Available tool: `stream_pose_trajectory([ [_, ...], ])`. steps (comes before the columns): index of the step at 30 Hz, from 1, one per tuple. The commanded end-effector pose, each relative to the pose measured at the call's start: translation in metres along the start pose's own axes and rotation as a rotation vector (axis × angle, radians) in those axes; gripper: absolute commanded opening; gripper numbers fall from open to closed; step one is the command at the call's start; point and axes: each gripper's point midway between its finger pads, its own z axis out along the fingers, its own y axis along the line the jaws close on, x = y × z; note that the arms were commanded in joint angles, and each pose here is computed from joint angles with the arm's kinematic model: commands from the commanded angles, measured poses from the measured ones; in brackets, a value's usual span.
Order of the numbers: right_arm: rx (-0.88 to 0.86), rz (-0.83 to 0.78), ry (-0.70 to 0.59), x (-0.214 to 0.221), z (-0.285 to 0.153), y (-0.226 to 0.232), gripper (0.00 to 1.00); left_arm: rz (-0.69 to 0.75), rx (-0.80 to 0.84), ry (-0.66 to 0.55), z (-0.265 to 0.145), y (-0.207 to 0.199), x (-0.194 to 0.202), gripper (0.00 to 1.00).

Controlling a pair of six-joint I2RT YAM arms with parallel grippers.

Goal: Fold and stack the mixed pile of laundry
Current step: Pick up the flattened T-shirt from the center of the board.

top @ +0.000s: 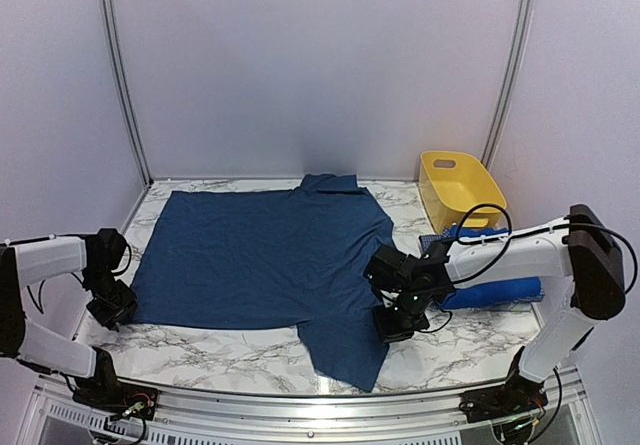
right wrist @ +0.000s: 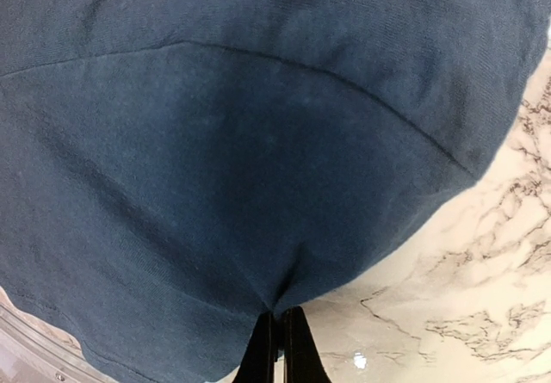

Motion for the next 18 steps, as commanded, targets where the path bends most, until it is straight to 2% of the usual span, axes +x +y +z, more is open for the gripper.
stream_pose_trajectory([
  [1,0.013,0.009,-0.010,0.001,-0.008,-0.005,0.00,0.025,-0.023,0.002,0.013,0.002,-0.001,0.36],
  [6,-0.020,0.002,-0.035,-0.003,-0.019,0.001,0.00,0.024,0.042,0.025,0.005,-0.004,0.005,0.02],
  [7,-0.028,0.000,-0.040,-0.004,-0.023,0.003,0.00,0.019,0.058,0.023,-0.001,-0.005,0.005,0.00],
  [14,-0.063,0.027,-0.048,-0.003,-0.038,0.007,0.00,-0.008,0.128,-0.035,-0.047,-0.007,-0.006,0.00],
  [18,-0.073,0.049,-0.075,-0.011,-0.049,0.005,0.00,-0.010,0.147,-0.043,-0.058,-0.016,-0.013,0.00],
])
